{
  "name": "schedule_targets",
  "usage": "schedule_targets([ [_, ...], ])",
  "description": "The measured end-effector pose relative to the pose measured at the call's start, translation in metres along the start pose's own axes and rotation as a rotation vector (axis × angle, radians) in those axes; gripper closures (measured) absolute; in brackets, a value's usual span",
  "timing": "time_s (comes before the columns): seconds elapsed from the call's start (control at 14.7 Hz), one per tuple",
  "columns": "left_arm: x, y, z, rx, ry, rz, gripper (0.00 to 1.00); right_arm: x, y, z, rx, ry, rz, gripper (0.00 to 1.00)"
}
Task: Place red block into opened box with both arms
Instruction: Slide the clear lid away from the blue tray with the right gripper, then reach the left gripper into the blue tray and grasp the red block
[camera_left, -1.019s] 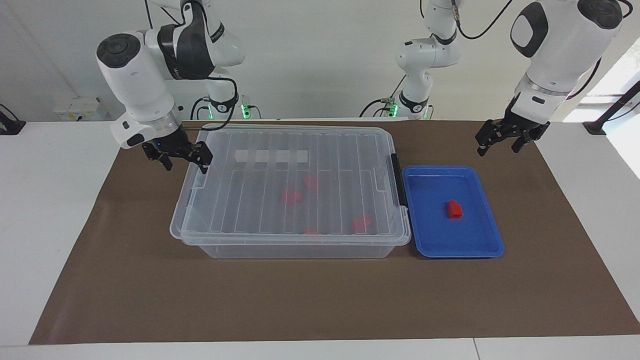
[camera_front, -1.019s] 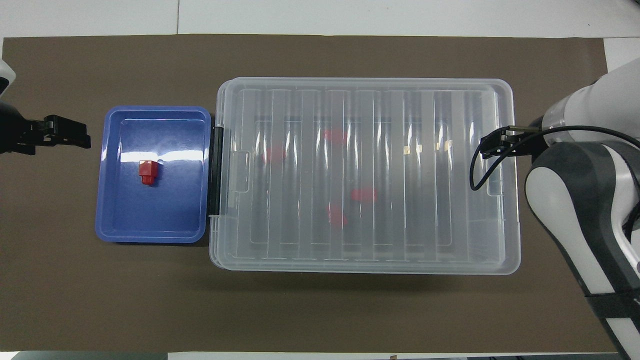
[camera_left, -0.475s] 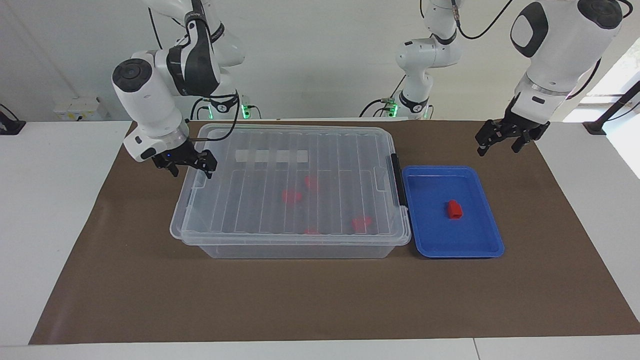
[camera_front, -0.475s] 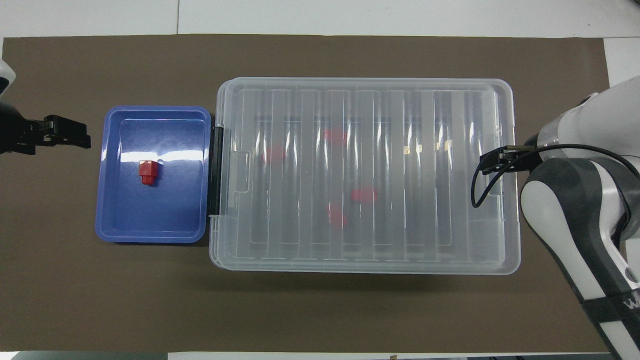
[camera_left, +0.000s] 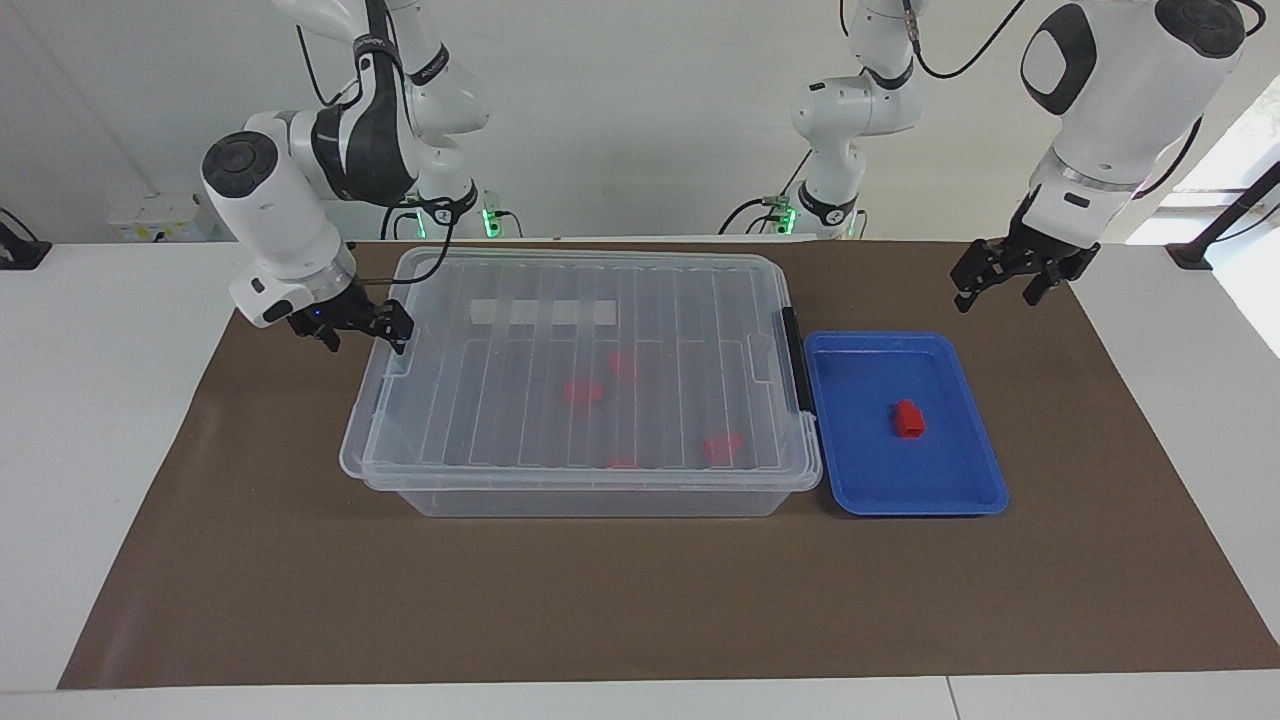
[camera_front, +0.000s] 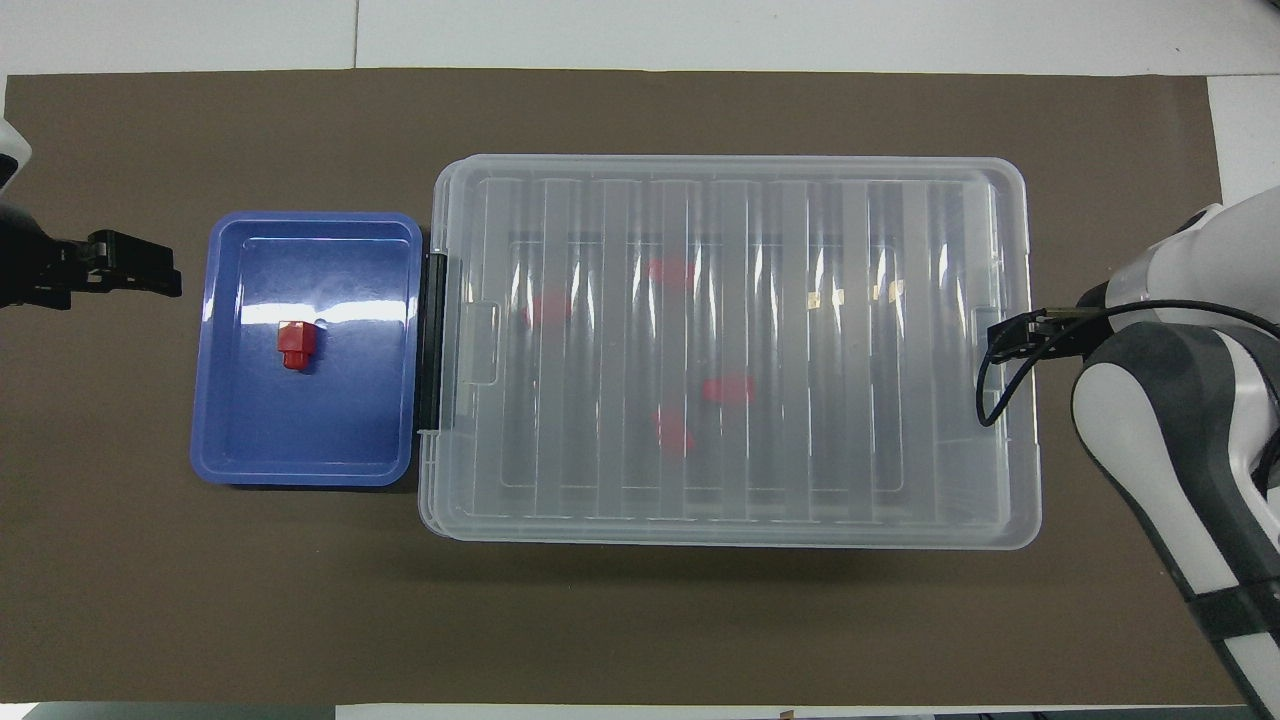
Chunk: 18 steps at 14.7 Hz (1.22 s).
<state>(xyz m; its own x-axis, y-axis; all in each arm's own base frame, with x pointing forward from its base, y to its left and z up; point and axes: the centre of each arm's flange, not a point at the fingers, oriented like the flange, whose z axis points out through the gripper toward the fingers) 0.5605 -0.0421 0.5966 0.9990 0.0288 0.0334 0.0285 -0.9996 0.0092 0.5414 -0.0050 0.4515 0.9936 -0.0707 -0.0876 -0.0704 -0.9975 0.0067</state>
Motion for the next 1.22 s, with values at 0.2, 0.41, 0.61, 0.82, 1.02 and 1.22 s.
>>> schedule_targets([
  [0.2, 0.000, 0.000, 0.000, 0.000, 0.000, 0.000, 0.00, 0.000, 0.014, -0.001, 0.003, 0.002, -0.006, 0.00],
  [0.41, -0.001, 0.000, 0.001, 0.001, -0.006, 0.000, 0.00, 0.000, 0.027, -0.001, 0.005, 0.002, -0.024, 0.00],
  [0.61, -0.001, 0.000, 0.001, 0.001, -0.010, 0.000, 0.00, 0.000, 0.048, -0.001, 0.009, 0.003, -0.039, 0.00],
  [0.82, 0.000, 0.001, 0.001, 0.000, -0.004, 0.001, 0.00, -0.001, 0.066, -0.001, 0.012, 0.005, -0.055, 0.00],
  [1.02, 0.004, 0.001, 0.011, -0.003, 0.027, 0.001, 0.00, -0.002, 0.084, -0.001, 0.012, 0.008, -0.068, 0.00],
  [1.22, 0.008, 0.001, 0.039, -0.006, 0.059, 0.001, 0.00, -0.004, 0.105, -0.001, 0.004, 0.014, -0.083, 0.00],
])
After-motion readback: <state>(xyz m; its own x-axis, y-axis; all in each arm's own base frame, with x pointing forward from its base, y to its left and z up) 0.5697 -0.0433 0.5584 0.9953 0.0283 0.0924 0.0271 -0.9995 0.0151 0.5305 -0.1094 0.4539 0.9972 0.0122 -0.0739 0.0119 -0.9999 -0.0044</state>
